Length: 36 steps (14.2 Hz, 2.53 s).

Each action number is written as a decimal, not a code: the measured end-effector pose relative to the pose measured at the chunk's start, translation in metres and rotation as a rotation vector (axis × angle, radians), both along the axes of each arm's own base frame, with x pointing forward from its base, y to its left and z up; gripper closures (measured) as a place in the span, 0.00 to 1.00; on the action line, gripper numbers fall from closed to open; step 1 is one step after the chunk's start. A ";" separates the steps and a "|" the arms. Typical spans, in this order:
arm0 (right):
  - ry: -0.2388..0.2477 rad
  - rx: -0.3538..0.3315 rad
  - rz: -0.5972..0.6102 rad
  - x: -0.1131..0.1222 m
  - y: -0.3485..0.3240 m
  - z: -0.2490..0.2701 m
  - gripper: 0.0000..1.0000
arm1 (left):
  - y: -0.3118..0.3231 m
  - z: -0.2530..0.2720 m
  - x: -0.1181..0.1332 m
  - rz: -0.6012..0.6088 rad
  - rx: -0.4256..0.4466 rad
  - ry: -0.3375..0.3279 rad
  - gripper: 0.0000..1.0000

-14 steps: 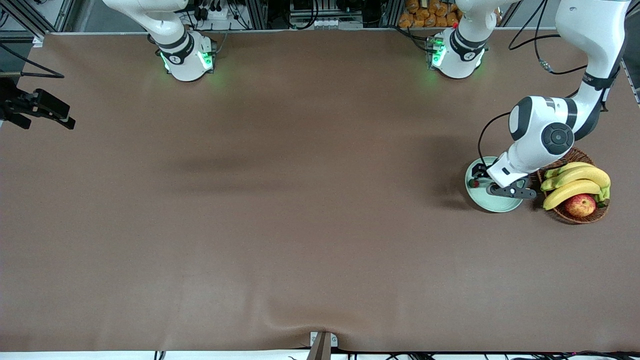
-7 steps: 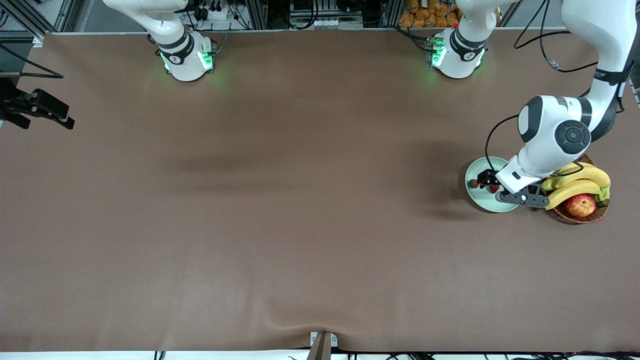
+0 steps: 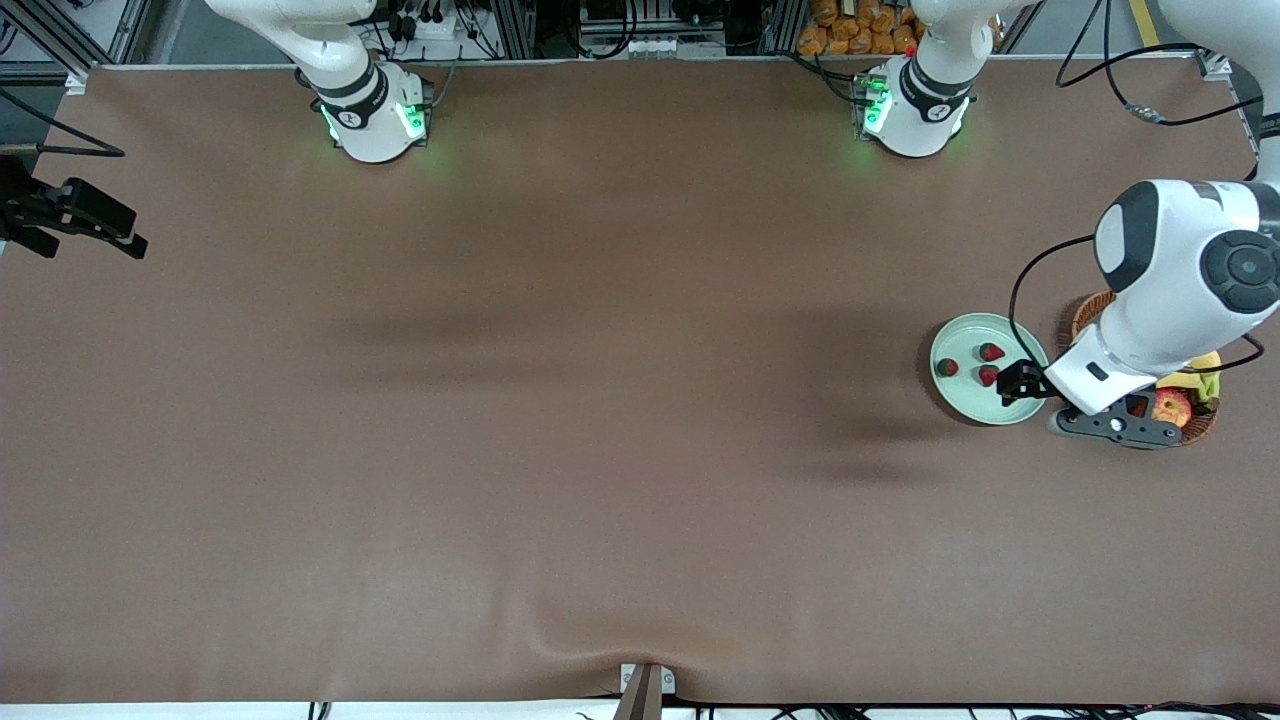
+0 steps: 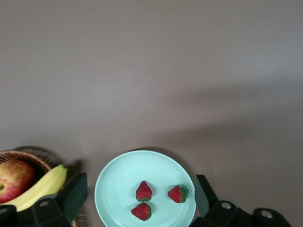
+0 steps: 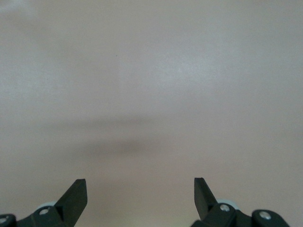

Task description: Collect all strawberries into plate

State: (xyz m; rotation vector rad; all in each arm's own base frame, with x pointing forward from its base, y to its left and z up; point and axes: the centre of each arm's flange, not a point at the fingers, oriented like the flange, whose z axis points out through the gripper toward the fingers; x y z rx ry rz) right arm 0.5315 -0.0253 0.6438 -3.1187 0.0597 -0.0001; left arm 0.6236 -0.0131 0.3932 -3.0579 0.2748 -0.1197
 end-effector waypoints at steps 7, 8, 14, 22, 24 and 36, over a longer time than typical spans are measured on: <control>0.022 0.002 -0.019 -0.003 -0.010 -0.002 0.00 | -0.028 0.019 0.014 -0.040 -0.001 -0.046 0.00; 0.025 0.002 -0.020 -0.003 -0.011 -0.002 0.00 | -0.027 0.023 0.017 -0.038 0.007 -0.055 0.00; 0.040 0.002 -0.009 -0.005 -0.005 -0.003 0.00 | -0.029 0.069 0.017 -0.016 0.032 -0.109 0.00; 0.048 0.002 -0.002 -0.006 -0.002 -0.003 0.00 | -0.031 0.171 -0.020 0.049 0.022 -0.045 0.00; 0.048 0.002 -0.002 -0.006 -0.001 -0.003 0.00 | -0.031 0.205 -0.038 0.076 -0.002 -0.040 0.00; 0.048 0.002 -0.001 -0.006 -0.001 -0.003 0.00 | -0.028 0.219 -0.051 0.113 -0.029 -0.006 0.00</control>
